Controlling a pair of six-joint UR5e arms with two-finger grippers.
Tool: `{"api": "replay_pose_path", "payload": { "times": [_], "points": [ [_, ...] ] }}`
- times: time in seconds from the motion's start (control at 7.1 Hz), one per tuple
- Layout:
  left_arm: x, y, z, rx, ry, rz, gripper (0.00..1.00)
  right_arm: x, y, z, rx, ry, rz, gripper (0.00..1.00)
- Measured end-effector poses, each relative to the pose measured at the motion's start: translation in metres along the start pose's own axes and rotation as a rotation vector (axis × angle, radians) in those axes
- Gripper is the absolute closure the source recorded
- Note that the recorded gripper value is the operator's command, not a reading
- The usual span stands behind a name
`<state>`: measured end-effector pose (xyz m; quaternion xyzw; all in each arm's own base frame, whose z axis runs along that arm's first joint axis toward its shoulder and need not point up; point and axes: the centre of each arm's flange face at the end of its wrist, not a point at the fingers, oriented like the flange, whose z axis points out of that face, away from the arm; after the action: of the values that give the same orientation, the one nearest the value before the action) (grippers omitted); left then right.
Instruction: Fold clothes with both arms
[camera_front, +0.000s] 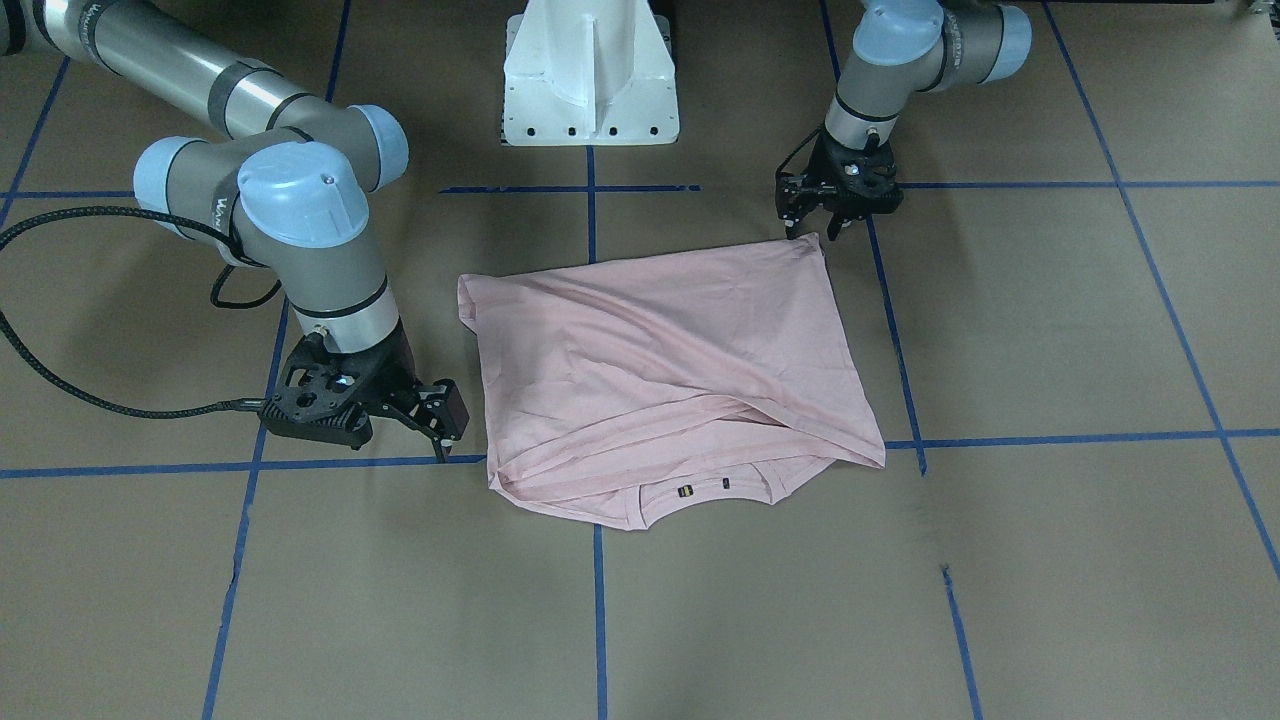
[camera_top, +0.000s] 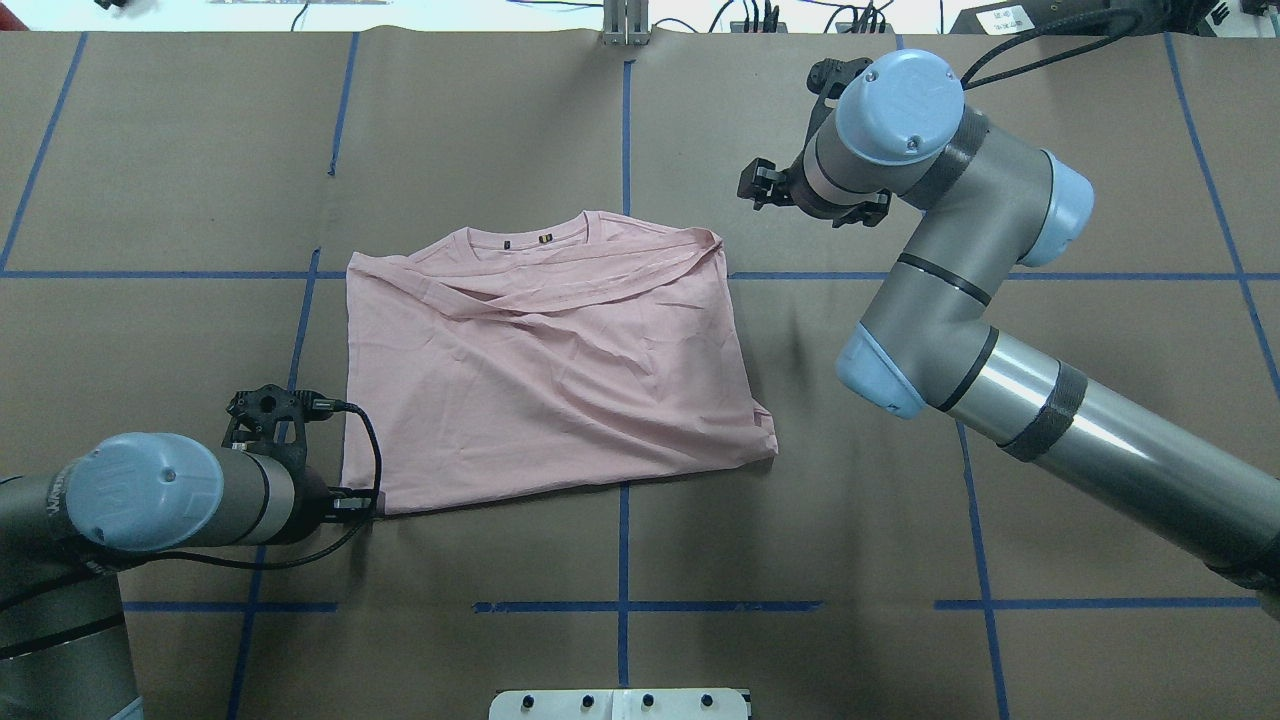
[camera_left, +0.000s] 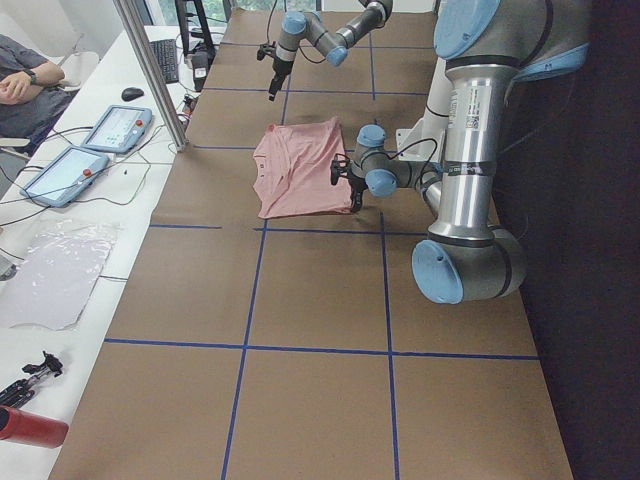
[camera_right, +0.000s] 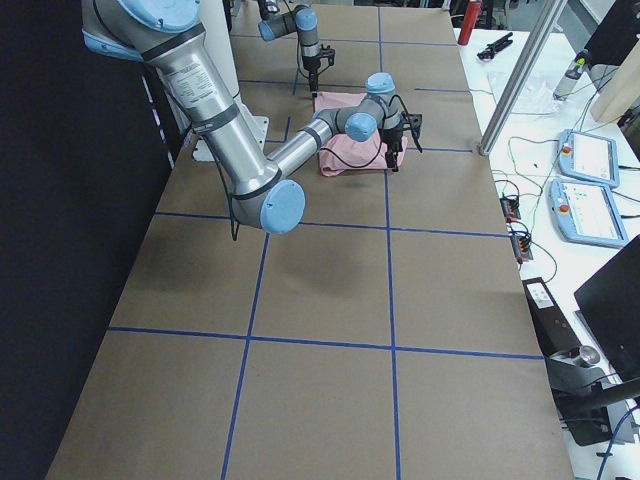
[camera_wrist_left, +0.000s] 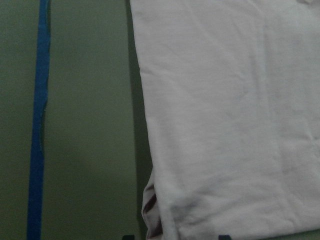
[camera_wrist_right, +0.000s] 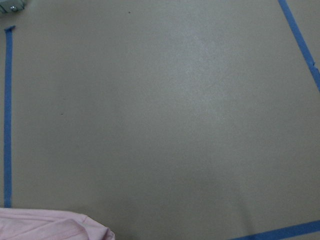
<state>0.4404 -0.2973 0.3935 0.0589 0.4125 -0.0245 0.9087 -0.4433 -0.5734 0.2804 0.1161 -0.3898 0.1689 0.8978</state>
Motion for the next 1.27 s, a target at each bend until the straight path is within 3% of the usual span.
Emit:
{"api": "replay_pose_path", "payload": {
  "times": [0.14, 0.42, 0.99, 1.27],
  "points": [
    [0.000, 0.001, 0.002, -0.002, -0.003, 0.000, 0.61, 0.000, 0.000, 0.000, -0.001, 0.000, 0.000, 0.00],
    [0.001, 0.002, 0.005, -0.005, -0.005, 0.002, 0.98, 0.001, 0.001, 0.001, -0.002, 0.001, 0.000, 0.00],
    [0.001, -0.001, 0.002, 0.002, -0.002, 0.032, 1.00, 0.003, 0.002, 0.002, -0.005, 0.003, 0.000, 0.00],
    [-0.020, -0.046, -0.009, 0.068, -0.028, 0.175, 1.00, 0.005, 0.003, 0.003, -0.001, 0.006, 0.000, 0.00]
  ]
}}
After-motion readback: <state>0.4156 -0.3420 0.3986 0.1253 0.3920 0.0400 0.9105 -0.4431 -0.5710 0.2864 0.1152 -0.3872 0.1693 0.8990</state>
